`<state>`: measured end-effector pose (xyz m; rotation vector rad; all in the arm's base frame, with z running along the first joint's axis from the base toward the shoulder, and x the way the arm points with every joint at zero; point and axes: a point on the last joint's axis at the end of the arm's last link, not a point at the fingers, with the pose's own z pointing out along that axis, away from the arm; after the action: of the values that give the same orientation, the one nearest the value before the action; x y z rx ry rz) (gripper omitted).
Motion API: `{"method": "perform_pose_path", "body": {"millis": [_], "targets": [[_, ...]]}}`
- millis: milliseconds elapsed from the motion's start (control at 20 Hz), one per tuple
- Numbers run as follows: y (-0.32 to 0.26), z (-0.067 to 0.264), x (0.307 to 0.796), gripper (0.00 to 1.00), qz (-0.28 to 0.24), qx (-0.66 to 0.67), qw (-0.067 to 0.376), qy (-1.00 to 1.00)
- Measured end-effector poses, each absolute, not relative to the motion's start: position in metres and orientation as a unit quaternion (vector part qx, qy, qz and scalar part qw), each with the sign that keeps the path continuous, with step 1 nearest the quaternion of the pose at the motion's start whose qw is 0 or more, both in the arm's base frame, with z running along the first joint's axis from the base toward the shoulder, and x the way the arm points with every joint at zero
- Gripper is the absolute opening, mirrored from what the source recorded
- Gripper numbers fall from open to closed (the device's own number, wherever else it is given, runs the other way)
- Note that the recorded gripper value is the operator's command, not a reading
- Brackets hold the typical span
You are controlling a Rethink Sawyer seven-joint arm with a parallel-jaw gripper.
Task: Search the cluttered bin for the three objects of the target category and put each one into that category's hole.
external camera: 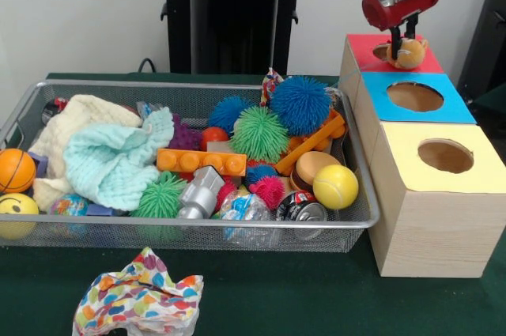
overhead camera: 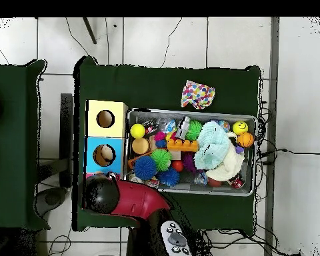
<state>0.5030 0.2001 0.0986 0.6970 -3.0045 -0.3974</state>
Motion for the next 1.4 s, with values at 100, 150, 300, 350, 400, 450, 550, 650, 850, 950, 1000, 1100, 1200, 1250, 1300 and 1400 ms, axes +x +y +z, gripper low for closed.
{"method": "perform_pose_path", "body": {"millis": [100, 150, 300, 350, 400, 450, 550, 650, 850, 950, 1000, 1100, 1200, 1250, 1300, 1400], "targets": [[0.204, 0.099, 0.500, 0.00, -0.127, 0.220, 0.020, -0.967], [0.204, 0.099, 0.499, 0.00, -0.126, 0.219, 0.021, -0.967], [0.205, 0.098, 0.498, 0.00, -0.124, 0.216, 0.023, -0.968], [0.204, 0.098, 0.497, 0.00, -0.123, 0.215, 0.023, -0.969], [0.204, 0.098, 0.497, 0.00, -0.122, 0.215, 0.023, -0.969], [0.203, 0.098, 0.497, 0.00, -0.121, 0.214, 0.023, -0.969], [0.202, 0.098, 0.497, 0.00, -0.120, 0.213, 0.024, -0.969], [0.200, 0.097, 0.497, 0.00, -0.119, 0.212, 0.024, -0.970], [0.198, 0.094, 0.495, 0.00, -0.119, 0.209, 0.028, -0.970], [0.198, 0.093, 0.494, 0.00, -0.119, 0.209, 0.030, -0.970], [0.196, 0.091, 0.493, 0.00, -0.119, 0.207, 0.034, -0.970], [0.195, 0.089, 0.492, 0.00, -0.119, 0.206, 0.036, -0.971], [0.194, 0.086, 0.490, 0.00, -0.120, 0.205, 0.041, -0.971], [0.194, 0.085, 0.489, 0.00, -0.120, 0.204, 0.043, -0.971], [0.193, 0.084, 0.489, 0.00, -0.120, 0.203, 0.044, -0.971], [0.193, 0.084, 0.489, 0.00, -0.121, 0.203, 0.045, -0.971]]}}
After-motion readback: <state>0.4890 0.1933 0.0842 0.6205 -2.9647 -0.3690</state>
